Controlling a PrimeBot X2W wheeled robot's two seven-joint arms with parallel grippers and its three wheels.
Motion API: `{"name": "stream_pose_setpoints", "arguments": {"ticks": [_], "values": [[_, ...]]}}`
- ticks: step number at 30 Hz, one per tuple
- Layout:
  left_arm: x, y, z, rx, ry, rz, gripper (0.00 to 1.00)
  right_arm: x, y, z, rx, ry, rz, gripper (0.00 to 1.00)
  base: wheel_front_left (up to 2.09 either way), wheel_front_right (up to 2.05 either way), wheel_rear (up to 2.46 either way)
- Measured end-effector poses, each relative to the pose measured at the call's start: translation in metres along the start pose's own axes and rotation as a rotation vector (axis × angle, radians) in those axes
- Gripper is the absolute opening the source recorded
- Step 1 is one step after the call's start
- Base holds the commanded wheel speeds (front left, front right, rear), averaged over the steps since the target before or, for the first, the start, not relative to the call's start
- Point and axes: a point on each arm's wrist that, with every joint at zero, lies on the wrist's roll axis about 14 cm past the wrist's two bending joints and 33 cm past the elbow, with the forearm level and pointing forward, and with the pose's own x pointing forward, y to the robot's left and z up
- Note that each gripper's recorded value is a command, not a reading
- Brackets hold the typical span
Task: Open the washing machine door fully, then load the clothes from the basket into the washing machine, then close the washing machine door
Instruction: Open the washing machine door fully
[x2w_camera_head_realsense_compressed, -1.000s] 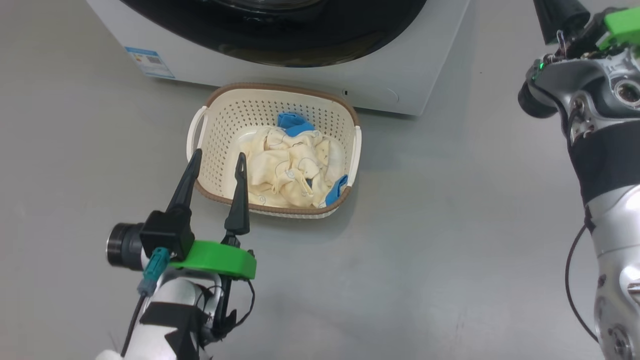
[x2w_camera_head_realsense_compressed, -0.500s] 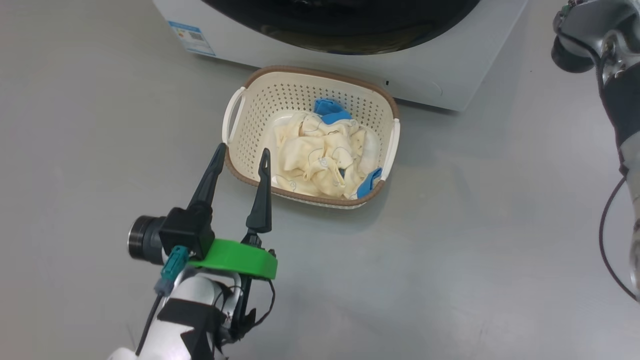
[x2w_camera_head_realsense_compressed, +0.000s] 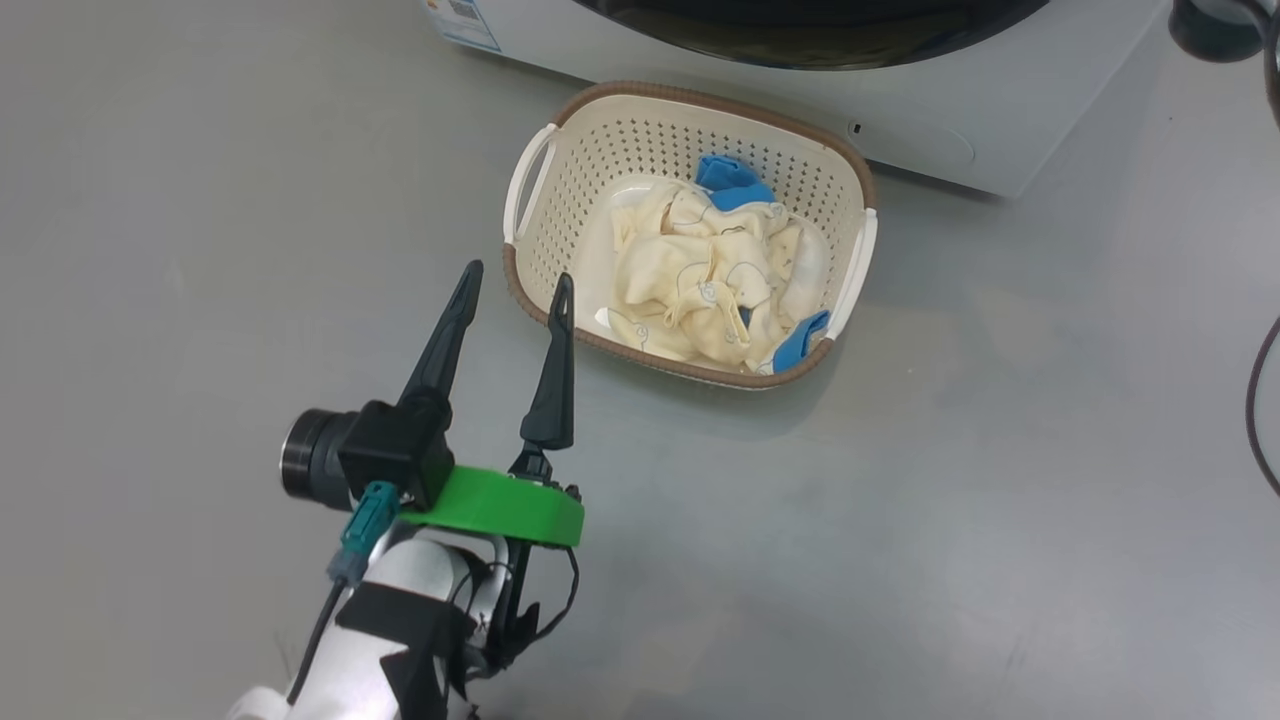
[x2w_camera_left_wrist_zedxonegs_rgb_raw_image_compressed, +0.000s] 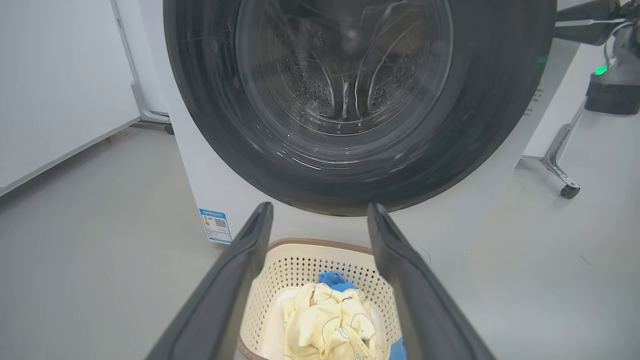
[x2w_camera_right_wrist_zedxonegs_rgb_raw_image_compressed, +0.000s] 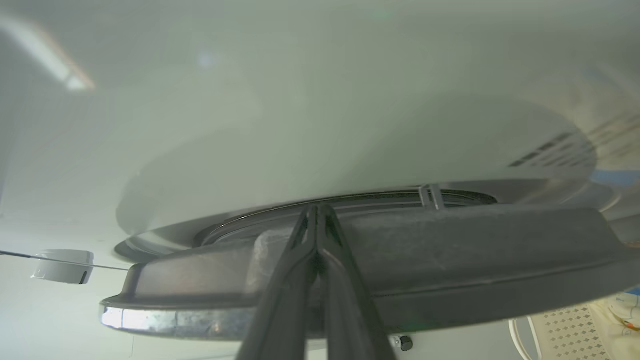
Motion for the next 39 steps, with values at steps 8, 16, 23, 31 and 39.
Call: {"name": "stream_pose_setpoints", "arguments": {"ticks": [8,16,23,31,39], "values": [[0.000,0.003,-0.004,0.003,0.009,0.017,1.00,0.006,-0.004,-0.004,-0.027,0.041,-0.019,0.00,0.00,0.00,0.00],[0.004,-0.001,-0.003,-0.010,0.005,0.006,1.00,0.002,-0.004,-0.007,-0.041,0.083,-0.021,0.00,0.00,0.00,0.00],[0.006,-0.007,-0.001,-0.015,-0.004,-0.010,1.00,-0.006,-0.001,-0.015,-0.065,0.134,-0.010,0.00,0.00,0.00,0.00],[0.008,-0.017,0.000,-0.024,-0.007,-0.036,1.00,-0.022,-0.007,-0.040,-0.084,0.224,-0.012,0.00,0.00,0.00,0.00],[0.009,-0.024,0.000,-0.019,-0.006,-0.062,1.00,-0.036,-0.007,-0.062,-0.088,0.288,0.006,0.00,0.00,0.00,0.00]]}}
